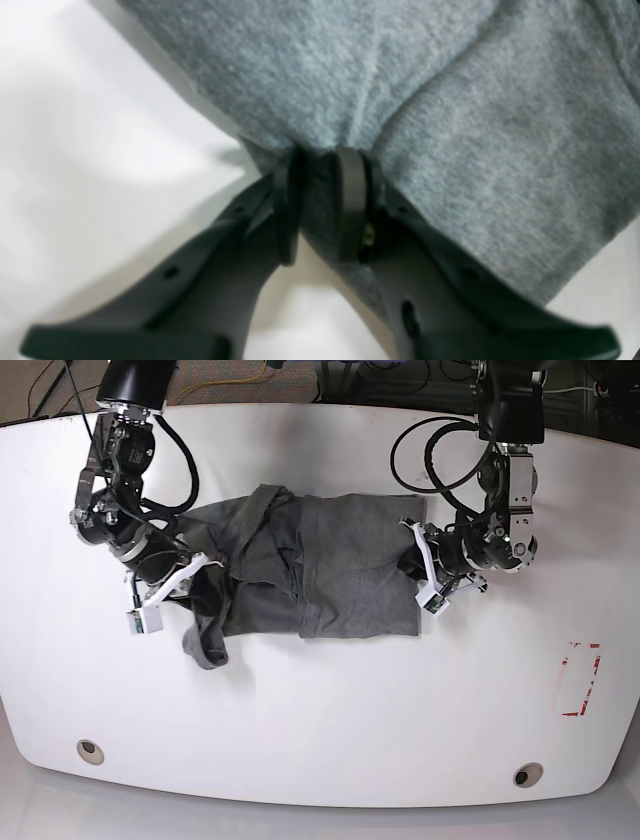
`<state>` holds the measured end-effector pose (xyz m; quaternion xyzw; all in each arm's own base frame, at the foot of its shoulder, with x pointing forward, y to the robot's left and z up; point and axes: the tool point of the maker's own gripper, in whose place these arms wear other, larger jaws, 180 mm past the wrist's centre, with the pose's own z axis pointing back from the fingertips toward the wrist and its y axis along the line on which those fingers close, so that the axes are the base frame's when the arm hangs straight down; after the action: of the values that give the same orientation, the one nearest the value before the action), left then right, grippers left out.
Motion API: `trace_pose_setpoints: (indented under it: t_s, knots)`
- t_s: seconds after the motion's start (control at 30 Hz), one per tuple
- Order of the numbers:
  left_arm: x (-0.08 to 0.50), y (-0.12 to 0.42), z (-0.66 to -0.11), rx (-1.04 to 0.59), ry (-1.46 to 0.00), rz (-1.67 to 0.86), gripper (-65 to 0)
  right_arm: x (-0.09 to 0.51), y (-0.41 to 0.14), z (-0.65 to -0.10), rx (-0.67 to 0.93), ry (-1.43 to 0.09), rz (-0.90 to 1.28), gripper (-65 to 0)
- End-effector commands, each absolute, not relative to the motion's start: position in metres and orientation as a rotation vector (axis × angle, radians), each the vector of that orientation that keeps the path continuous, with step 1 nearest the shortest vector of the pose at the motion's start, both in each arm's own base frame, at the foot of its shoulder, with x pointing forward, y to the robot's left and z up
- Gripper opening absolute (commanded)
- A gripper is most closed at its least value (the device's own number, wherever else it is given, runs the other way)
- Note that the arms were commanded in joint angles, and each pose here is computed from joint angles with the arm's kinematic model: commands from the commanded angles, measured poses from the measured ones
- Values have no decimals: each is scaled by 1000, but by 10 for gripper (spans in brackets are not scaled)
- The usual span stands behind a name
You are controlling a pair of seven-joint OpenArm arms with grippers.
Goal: Layout the t-shirt on the table in an organized manner, then fold the t-shirt properly
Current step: 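Lift the shirt end with the right gripper and fold it toward the left gripper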
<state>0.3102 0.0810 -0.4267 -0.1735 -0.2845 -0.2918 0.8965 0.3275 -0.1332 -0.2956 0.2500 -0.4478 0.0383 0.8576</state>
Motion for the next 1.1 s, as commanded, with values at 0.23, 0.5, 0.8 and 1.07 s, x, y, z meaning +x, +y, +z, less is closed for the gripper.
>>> trace_pose_setpoints:
  t_s: [0.23,0.5,0.8,1.07]
  knots:
    - [295,80,-445,-321,-477,-636,-547,330,-75,-260,662,-1032,159,-650]
    - [301,77,-445,-333,-475,-629,-547,328,-22,-253,790,-1014,195,-650]
    - [304,52,-440,-380,-497,-625,-547,340,8,-258,878,-980,167,-650]
    - [304,49,-440,-388,-498,-624,-547,351,14,-268,909,-962,117,-650]
